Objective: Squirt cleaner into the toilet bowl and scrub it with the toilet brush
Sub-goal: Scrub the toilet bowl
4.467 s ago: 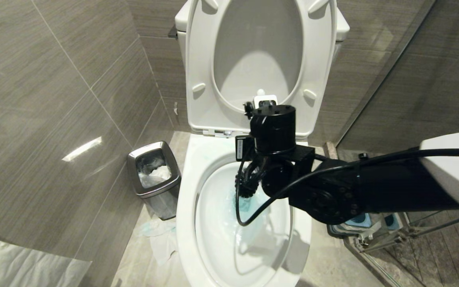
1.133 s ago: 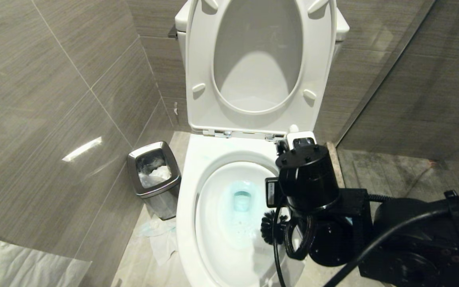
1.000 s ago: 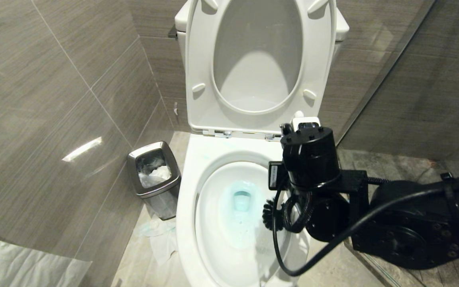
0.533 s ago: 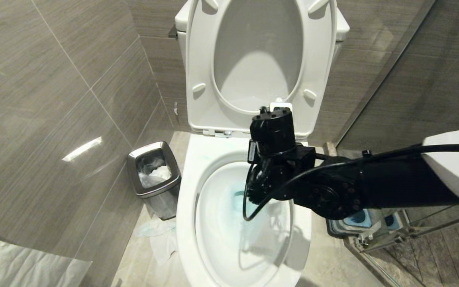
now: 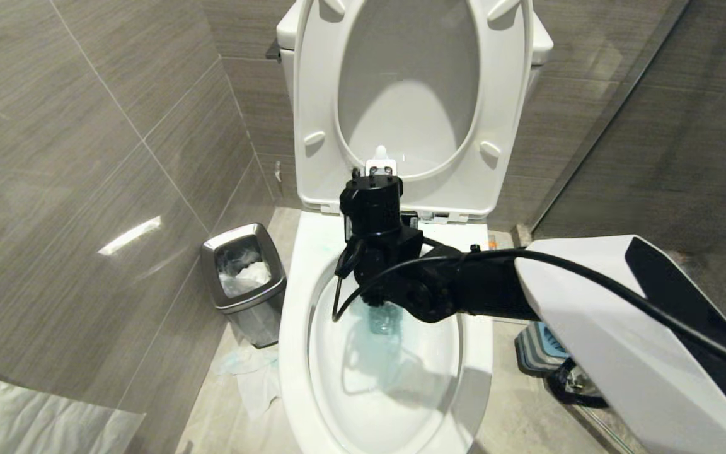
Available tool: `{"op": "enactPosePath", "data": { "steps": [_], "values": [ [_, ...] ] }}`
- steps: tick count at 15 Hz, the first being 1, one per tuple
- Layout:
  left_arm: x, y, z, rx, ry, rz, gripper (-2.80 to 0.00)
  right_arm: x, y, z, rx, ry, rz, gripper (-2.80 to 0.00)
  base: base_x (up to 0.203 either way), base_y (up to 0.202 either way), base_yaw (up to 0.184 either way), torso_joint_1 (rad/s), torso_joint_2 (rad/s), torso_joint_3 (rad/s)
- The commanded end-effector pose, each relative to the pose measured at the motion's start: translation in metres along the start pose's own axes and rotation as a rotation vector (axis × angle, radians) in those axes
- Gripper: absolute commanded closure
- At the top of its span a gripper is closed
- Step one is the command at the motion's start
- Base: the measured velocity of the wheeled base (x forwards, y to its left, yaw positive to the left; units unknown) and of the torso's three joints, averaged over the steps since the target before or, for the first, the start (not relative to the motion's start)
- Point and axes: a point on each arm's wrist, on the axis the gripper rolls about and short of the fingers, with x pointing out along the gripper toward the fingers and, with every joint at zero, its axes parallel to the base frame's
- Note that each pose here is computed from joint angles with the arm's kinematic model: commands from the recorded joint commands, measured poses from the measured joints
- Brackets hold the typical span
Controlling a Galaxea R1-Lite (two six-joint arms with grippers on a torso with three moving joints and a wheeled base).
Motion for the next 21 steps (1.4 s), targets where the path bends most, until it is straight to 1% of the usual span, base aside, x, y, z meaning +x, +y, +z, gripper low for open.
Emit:
{"op": "enactPosePath", "data": {
  "steps": [1, 4, 5, 7, 9, 10, 13, 15, 16, 17, 19, 21],
  "values": [
    [0.000, 0.000, 0.000, 0.001, -0.001, 0.000, 0.00, -0.007, 0.019, -0.023, -0.025, 0.022, 0.034, 0.00, 0.000, 0.000, 0.000, 0.000, 0.00, 0.000],
    [0.000, 0.000, 0.000, 0.001, -0.001, 0.000, 0.00, -0.030, 0.038, -0.025, -0.023, 0.025, 0.092, 0.00, 0.000, 0.000, 0.000, 0.000, 0.00, 0.000],
    [0.000, 0.000, 0.000, 0.001, 0.000, 0.000, 0.00, -0.034, 0.040, -0.027, -0.028, 0.030, 0.100, 0.00, 0.000, 0.000, 0.000, 0.000, 0.00, 0.000],
    [0.000, 0.000, 0.000, 0.001, -0.001, 0.000, 0.00, -0.040, 0.038, -0.033, -0.048, 0.054, 0.101, 0.00, 0.000, 0.000, 0.000, 0.000, 0.00, 0.000],
    [0.000, 0.000, 0.000, 0.001, 0.000, 0.001, 0.00, -0.053, 0.029, -0.043, -0.091, 0.104, 0.105, 0.00, 0.000, 0.000, 0.000, 0.000, 0.00, 0.000],
    [0.000, 0.000, 0.000, 0.001, -0.001, 0.000, 0.00, -0.062, 0.021, -0.048, -0.112, 0.133, 0.106, 0.00, 0.000, 0.000, 0.000, 0.000, 0.00, 0.000],
    [0.000, 0.000, 0.000, 0.001, -0.001, 0.000, 0.00, -0.089, -0.015, -0.053, -0.150, 0.211, 0.093, 0.00, 0.000, 0.000, 0.000, 0.000, 0.00, 0.000],
    [0.000, 0.000, 0.000, 0.001, -0.001, 0.000, 0.00, -0.093, -0.046, -0.050, -0.124, 0.241, 0.044, 0.00, 0.000, 0.000, 0.000, 0.000, 0.00, 0.000],
    [0.000, 0.000, 0.000, 0.001, -0.001, 0.000, 0.00, -0.082, -0.062, -0.045, -0.094, 0.242, -0.002, 0.00, 0.000, 0.000, 0.000, 0.000, 0.00, 0.000],
    [0.000, 0.000, 0.000, 0.001, 0.000, 0.000, 0.00, -0.071, -0.070, -0.037, -0.058, 0.225, -0.032, 0.00, 0.000, 0.000, 0.000, 0.000, 0.00, 0.000],
    [0.000, 0.000, 0.000, 0.001, -0.001, 0.000, 0.00, -0.060, -0.065, -0.020, 0.008, 0.172, -0.031, 0.00, 0.000, 0.000, 0.000, 0.000, 0.00, 0.000],
    [0.000, 0.000, 0.000, 0.001, -0.001, 0.000, 0.00, -0.051, -0.054, -0.007, 0.059, 0.127, -0.019, 0.00, 0.000, 0.000, 0.000, 0.000, 0.00, 0.000]
  ]
}}
